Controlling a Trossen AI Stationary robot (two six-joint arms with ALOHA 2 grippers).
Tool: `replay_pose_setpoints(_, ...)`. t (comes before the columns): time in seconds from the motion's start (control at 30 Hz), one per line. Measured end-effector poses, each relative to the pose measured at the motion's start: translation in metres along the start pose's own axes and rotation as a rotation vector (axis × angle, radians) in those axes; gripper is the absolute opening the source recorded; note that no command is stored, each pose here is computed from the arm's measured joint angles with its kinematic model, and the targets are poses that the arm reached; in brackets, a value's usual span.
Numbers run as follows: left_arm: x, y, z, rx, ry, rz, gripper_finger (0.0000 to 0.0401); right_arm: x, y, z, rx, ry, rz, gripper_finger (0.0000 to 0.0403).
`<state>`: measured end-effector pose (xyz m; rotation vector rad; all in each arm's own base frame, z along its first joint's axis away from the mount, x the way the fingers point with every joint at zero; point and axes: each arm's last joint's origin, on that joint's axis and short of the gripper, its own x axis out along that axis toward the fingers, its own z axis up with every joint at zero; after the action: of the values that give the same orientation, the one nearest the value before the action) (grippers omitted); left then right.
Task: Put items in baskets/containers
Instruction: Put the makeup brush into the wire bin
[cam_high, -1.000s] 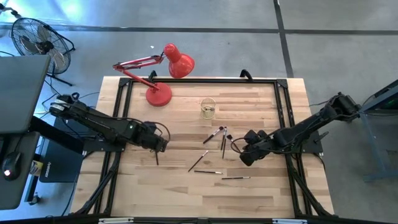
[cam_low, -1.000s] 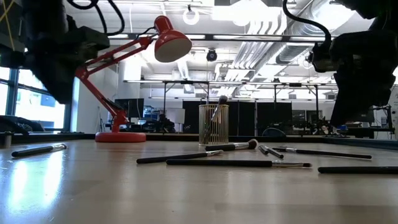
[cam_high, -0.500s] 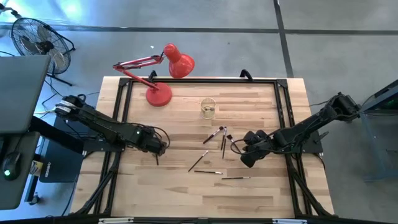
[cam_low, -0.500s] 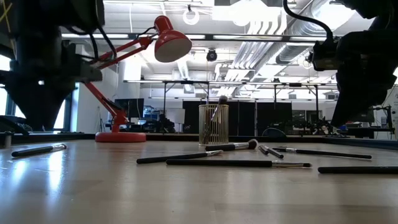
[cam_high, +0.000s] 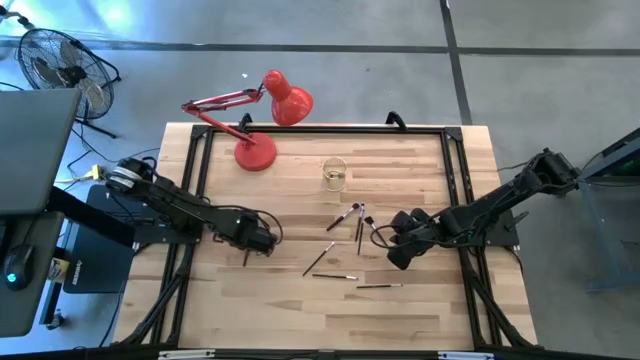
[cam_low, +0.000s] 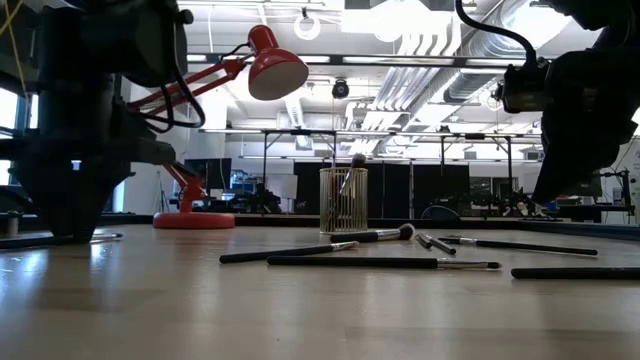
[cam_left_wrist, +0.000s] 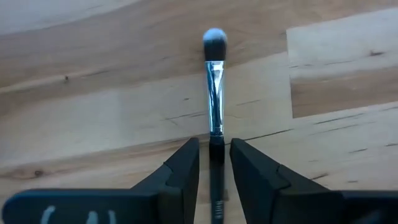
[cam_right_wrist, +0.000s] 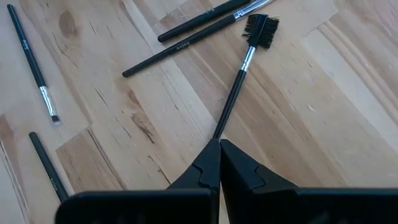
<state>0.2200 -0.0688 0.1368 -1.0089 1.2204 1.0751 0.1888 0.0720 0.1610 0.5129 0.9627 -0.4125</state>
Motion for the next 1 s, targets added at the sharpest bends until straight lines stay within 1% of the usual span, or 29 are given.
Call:
replay_pose_setpoints(0.07, 0.002, -0.002, 0.0, 0.076, -0.004, -0.003, 0.0092, 0.0, 0.0, 0.0, 0.0, -0.002, 0.003, 0.0)
replay_pose_setpoints(0.13, 0.002, -0.004, 0.0, 0.187, -0.013, -0.026, 0.0087, 0.0, 0.002, 0.001, 0.004, -0.01, 0.015, 0.0)
replay_pose_setpoints(0.23, 0.0, -0.009, 0.0, 0.332, -0.028, -0.046, 0.006, 0.0, 0.004, 0.003, -0.001, -0.029, 0.043, 0.0)
replay_pose_setpoints(0.33, -0.005, -0.014, 0.0, 0.426, -0.069, -0.06, 0.0018, -0.001, 0.011, 0.008, -0.032, -0.08, 0.111, 0.0)
replay_pose_setpoints(0.37, -0.007, -0.016, 0.001, 0.457, -0.084, -0.067, 0.0013, -0.001, 0.014, 0.01, -0.049, -0.107, 0.142, 0.0)
replay_pose_setpoints(0.43, -0.009, -0.021, 0.001, 0.538, -0.117, -0.099, 0.0017, -0.004, 0.022, 0.016, -0.096, -0.185, 0.203, 0.0)
replay_pose_setpoints(0.47, -0.009, -0.026, 0.001, 0.579, -0.133, -0.134, 0.002, -0.005, 0.025, 0.02, -0.134, -0.233, 0.223, 0.0)
replay_pose_setpoints(0.53, -0.013, -0.04, 0.0, 0.63, -0.177, -0.265, 0.0018, -0.007, 0.029, 0.026, -0.217, -0.329, 0.234, 0.0)
replay_pose_setpoints(0.57, -0.013, -0.046, 0.0, 0.655, -0.199, -0.312, 0.0013, -0.007, 0.031, 0.029, -0.253, -0.374, 0.228, 0.0)
replay_pose_setpoints(0.67, -0.011, -0.06, -0.002, 0.754, -0.277, -0.417, 0.0007, -0.002, 0.032, 0.038, -0.312, -0.441, 0.205, 0.0004)
replay_pose_setpoints(0.7, -0.014, -0.064, -0.002, 0.772, -0.305, -0.461, 0.0007, 0.002, 0.032, 0.041, -0.317, -0.447, 0.201, 0.0007)
replay_pose_setpoints(0.77, -0.013, -0.077, 0.001, 0.769, -0.354, -0.546, 0.0007, 0.011, 0.031, 0.045, -0.316, -0.435, 0.206, 0.0018)
replay_pose_setpoints(0.87, -0.002, -0.079, 0.005, 0.771, -0.344, -0.521, 0.0001, 0.03, 0.032, 0.049, -0.339, -0.412, 0.224, 0.0041)
replay_pose_setpoints(0.93, -0.001, -0.088, 0.009, 0.756, -0.336, -0.556, 0.0002, 0.042, 0.032, 0.05, -0.358, -0.405, 0.239, 0.006)
replay_pose_setpoints(1.0, 0.003, -0.092, 0.01, 0.761, -0.305, -0.56, 0.0002, 0.051, 0.035, 0.053, -0.357, -0.428, 0.267, 0.0078)
